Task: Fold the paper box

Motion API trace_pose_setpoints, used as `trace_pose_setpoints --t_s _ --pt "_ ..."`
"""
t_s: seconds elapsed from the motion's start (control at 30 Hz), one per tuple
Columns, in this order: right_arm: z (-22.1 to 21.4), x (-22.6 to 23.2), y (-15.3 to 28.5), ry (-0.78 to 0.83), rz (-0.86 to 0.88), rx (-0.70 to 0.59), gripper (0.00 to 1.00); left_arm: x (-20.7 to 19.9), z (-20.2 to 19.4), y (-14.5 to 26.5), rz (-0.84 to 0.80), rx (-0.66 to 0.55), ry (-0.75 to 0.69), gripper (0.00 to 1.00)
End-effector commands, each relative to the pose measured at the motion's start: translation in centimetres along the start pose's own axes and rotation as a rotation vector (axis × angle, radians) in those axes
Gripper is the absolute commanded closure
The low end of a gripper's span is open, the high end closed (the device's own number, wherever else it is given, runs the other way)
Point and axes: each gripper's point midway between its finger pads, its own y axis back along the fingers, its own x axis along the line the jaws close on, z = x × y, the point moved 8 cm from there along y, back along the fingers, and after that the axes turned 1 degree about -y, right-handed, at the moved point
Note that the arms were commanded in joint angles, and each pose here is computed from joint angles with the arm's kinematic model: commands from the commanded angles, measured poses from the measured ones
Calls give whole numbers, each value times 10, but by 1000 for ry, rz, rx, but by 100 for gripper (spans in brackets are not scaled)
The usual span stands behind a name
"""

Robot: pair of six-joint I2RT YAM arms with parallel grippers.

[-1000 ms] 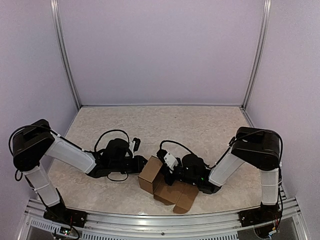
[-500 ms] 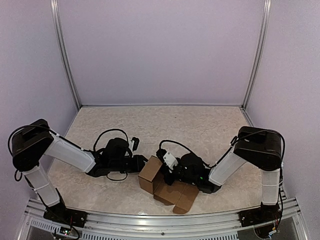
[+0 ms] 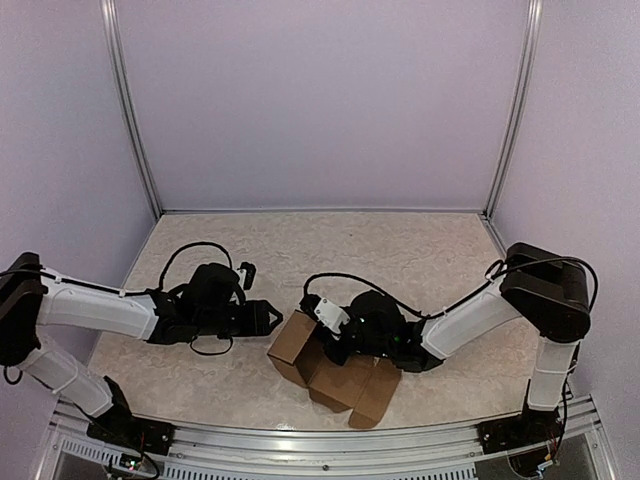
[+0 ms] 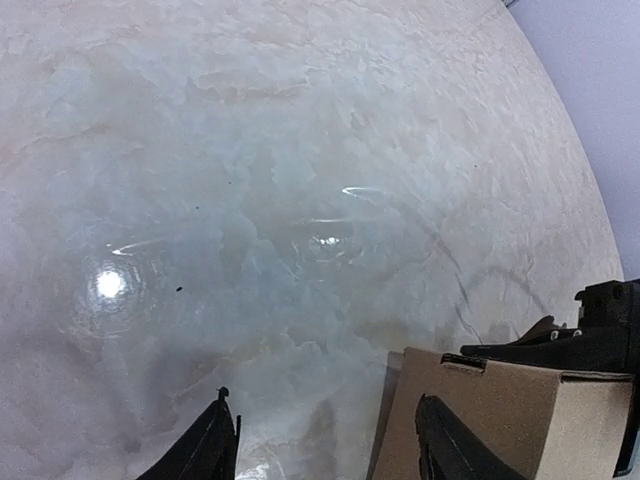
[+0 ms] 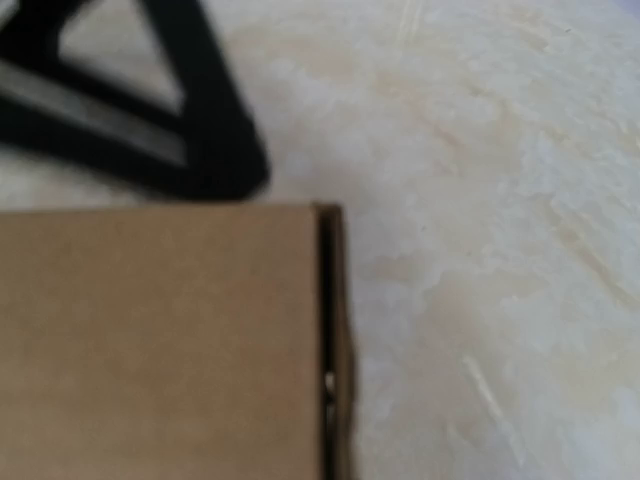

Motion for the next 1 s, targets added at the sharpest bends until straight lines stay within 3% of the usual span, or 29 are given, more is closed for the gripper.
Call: trace_pose_setpoints --t_s 0.0,0.4,0.83,0.97 --pt "6 4 10 90 76 128 100 13 6 24 192 2 -59 41" --pt "25 3 42 263 264 527 100 1 16 68 207 -89 -104 39" --pt "7 -6 66 428 366 1071 100 -14 2 70 238 -93 -198 39" --pt "0 -6 61 475 388 1157 100 -17 0 67 232 -89 -212 39"
